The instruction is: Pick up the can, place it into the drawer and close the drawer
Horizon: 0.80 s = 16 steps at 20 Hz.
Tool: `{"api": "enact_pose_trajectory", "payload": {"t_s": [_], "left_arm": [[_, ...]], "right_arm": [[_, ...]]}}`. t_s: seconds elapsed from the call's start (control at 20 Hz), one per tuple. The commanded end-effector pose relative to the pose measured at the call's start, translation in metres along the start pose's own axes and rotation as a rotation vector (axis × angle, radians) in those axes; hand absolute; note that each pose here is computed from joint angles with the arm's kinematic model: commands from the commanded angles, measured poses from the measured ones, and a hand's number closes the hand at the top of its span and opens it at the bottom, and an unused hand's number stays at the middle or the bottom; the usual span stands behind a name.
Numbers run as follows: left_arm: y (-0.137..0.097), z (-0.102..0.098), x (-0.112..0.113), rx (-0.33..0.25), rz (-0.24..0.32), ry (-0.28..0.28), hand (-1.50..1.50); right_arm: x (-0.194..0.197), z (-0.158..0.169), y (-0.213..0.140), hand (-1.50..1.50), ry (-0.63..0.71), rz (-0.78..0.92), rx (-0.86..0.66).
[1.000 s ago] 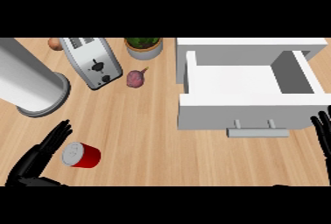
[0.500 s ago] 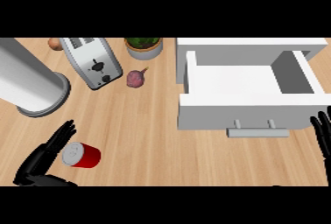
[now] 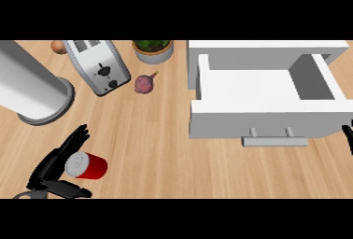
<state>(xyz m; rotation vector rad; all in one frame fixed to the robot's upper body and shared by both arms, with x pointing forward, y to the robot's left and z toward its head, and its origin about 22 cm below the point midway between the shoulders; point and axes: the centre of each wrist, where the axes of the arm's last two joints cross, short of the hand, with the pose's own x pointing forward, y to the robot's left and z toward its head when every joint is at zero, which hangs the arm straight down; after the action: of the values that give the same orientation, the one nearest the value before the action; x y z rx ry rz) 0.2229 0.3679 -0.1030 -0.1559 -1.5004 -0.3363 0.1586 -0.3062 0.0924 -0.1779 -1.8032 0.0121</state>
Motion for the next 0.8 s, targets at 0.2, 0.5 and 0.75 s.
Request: {"api": "enact_pose_trajectory", "payload": {"t_s": [0.2,0.5,0.75], "left_arm": [[-0.005,-0.016,-0.007,-0.032,0.023,-0.028,-1.50],[-0.040,-0.010,-0.001,-0.090,0.041,-0.029,-1.50],[-0.033,-0.026,0.012,-0.113,0.056,-0.074,1.50]], "right_arm": [[0.008,0.010,-0.002,-1.50,0.004,-0.016,0.013],[0.000,0.006,0.006,-1.50,0.000,-0.015,0.006],[0.002,0.009,0.001,-1.50,-0.003,-0.012,-0.003]]}}
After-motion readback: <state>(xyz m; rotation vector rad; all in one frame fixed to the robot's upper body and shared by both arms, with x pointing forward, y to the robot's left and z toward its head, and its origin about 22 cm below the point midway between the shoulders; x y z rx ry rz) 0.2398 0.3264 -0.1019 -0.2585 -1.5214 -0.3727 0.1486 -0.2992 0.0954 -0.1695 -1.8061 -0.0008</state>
